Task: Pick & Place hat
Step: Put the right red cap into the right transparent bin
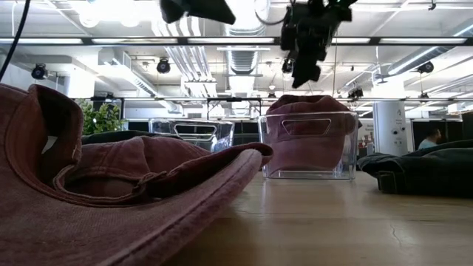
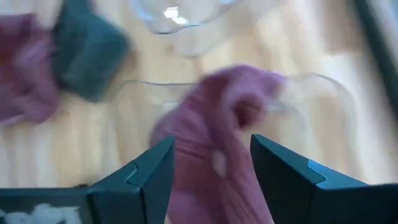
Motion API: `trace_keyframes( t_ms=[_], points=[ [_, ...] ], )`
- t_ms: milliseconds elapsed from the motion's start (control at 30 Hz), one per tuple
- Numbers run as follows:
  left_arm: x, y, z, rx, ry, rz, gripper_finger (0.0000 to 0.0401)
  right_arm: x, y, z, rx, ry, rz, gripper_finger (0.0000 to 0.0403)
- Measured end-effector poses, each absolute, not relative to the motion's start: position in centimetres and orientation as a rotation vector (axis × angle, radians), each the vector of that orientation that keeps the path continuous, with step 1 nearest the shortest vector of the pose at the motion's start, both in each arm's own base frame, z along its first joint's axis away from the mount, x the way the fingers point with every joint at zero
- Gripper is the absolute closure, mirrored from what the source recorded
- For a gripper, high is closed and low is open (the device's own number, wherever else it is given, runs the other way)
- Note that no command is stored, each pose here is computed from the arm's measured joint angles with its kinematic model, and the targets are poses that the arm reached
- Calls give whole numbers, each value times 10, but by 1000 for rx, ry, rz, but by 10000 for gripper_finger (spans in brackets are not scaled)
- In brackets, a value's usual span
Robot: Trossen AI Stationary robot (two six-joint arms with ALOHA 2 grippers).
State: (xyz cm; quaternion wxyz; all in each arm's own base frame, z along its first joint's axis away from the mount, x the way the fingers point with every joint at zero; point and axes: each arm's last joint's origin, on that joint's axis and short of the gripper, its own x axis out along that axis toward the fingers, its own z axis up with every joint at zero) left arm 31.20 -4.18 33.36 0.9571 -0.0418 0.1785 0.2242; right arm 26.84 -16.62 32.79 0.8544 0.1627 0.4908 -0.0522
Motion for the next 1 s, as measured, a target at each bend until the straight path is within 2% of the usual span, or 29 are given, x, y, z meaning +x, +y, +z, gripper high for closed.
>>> trace_keyframes(
  t_ms=[167, 300, 567, 800, 1000],
  points=[
    [322, 4, 332, -200, 377, 317, 401, 241, -152, 346, 384, 1084, -299, 197],
    [326, 50, 328, -272, 364, 327, 401, 218, -138, 347, 529, 1163, -391, 197],
    [337, 135, 301, -366, 417, 351, 401, 194, -120, 300, 658, 1284, -470, 197],
    [366, 164, 269, -329, 529, 275, 401, 196, -121, 267, 685, 1290, -481, 197],
    [384, 178, 261, -234, 657, 237, 401, 213, -128, 251, 729, 1275, -445, 203]
  ],
)
